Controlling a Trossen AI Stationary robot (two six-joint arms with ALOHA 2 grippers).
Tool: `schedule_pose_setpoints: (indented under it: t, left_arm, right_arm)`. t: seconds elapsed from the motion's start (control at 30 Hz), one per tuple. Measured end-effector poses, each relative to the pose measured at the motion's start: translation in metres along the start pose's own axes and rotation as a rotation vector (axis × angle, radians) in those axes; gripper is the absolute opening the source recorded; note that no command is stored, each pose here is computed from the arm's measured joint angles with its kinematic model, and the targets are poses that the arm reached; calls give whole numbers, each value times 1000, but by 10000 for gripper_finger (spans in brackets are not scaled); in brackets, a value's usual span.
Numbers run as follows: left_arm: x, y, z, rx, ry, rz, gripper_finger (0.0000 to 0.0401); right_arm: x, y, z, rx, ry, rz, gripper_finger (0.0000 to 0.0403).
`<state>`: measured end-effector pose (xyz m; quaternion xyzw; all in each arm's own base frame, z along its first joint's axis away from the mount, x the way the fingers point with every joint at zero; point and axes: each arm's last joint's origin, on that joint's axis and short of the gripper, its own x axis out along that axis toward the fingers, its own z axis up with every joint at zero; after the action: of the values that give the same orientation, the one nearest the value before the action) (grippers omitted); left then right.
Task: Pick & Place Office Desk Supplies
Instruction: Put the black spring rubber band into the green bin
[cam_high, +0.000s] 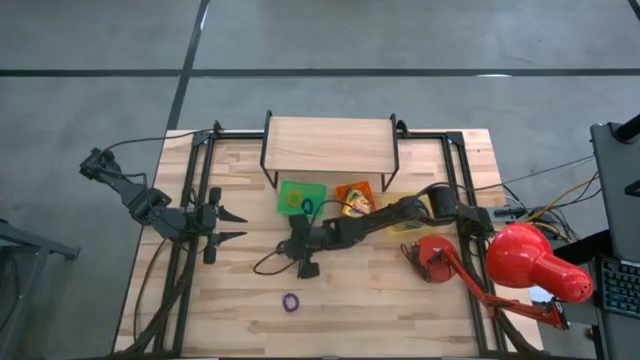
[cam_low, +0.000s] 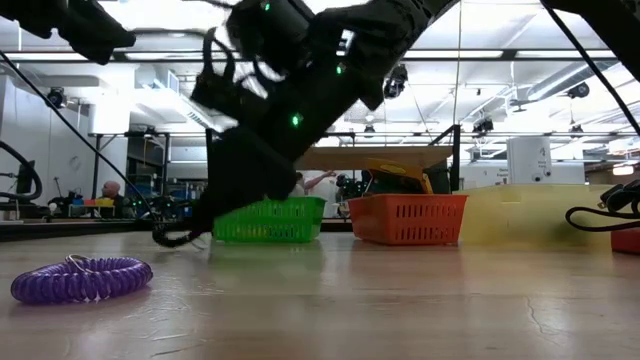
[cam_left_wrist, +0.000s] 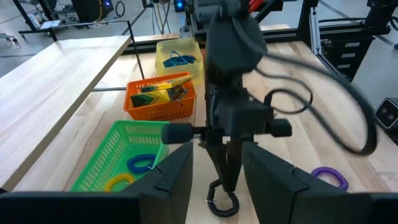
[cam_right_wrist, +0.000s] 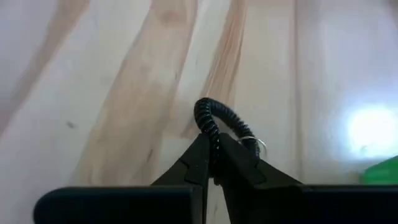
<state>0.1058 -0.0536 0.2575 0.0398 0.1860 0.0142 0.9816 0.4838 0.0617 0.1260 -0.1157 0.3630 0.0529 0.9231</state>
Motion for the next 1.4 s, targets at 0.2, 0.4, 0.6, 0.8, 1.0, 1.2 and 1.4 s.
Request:
schedule_pose_setpoints:
  t: [0.2, 0.4, 0.6, 0.8, 1.0, 1.2, 1.4]
  left_arm:
    - [0, 0, 0, 0, 0, 0, 141]
    - [0, 0, 0, 1, 1, 0, 141]
    - [0, 0, 0, 1, 2, 1, 141]
    - [0, 0, 0, 1, 2, 0, 141]
    - [0, 0, 0, 2, 3, 1, 141]
    - [0, 0, -1, 3, 4, 1, 141]
    - [0, 0, -1, 3, 5, 1, 141]
  right_arm:
    - [-13, -2, 12, 2, -40, -4, 22]
    - [-32, -3, 28, 1, -88, -23, 22]
    - [-55, -5, 44, -73, -116, -125, 22]
    - [-73, -7, 54, -61, -129, -213, 22]
    - [-85, -11, 59, -44, -101, -384, 22]
    - [-102, -18, 62, 17, -89, -418, 22]
    - [-129, -34, 59, 232, -30, -424, 22]
